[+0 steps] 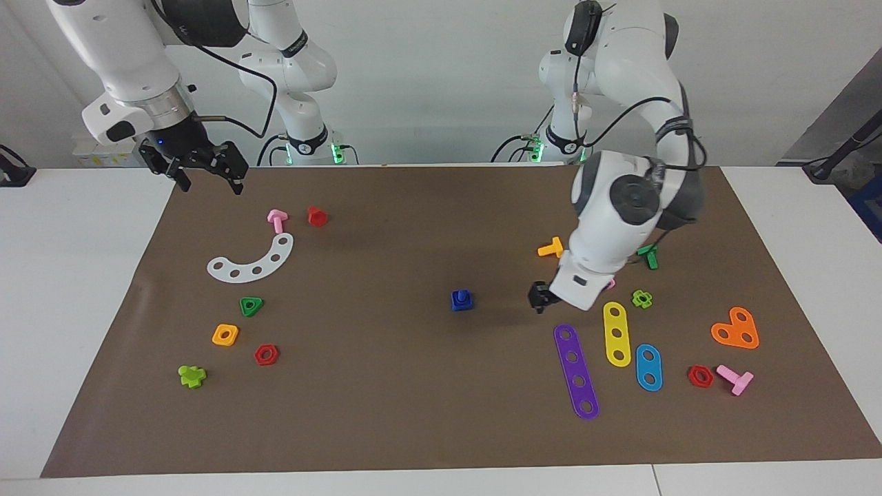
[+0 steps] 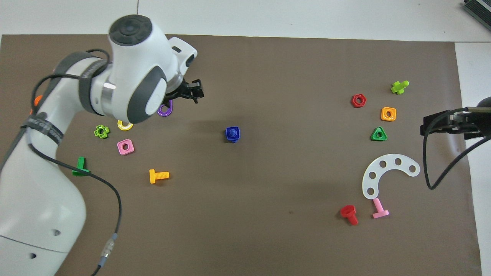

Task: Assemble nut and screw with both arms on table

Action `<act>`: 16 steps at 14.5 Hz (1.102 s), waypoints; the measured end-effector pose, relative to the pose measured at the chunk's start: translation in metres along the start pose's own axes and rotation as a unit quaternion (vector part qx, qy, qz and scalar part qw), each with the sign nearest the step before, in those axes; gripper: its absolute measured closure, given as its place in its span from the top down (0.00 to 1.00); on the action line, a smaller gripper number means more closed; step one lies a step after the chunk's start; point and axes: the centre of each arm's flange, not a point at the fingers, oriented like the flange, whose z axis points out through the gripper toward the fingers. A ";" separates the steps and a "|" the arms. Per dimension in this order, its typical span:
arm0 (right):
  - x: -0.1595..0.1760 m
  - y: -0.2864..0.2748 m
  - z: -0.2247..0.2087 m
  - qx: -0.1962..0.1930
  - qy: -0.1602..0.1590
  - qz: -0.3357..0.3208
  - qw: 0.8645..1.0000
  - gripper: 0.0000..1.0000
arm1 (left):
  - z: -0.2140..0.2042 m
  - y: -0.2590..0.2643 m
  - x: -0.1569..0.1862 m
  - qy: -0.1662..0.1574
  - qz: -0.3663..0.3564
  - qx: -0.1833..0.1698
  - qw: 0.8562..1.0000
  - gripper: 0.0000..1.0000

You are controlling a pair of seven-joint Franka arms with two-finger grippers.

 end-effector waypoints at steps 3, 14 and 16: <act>0.000 0.000 0.000 0.000 0.000 0.000 1.000 1.00 | -0.011 -0.068 -0.014 -0.010 0.038 0.000 0.999 0.81; 0.000 0.000 0.000 0.000 0.000 0.000 1.000 1.00 | -0.109 -0.048 -0.113 0.027 0.027 0.017 0.999 1.00; 0.000 0.000 0.000 0.000 0.000 0.000 1.000 1.00 | -0.117 -0.048 -0.117 0.034 0.031 0.037 0.998 1.00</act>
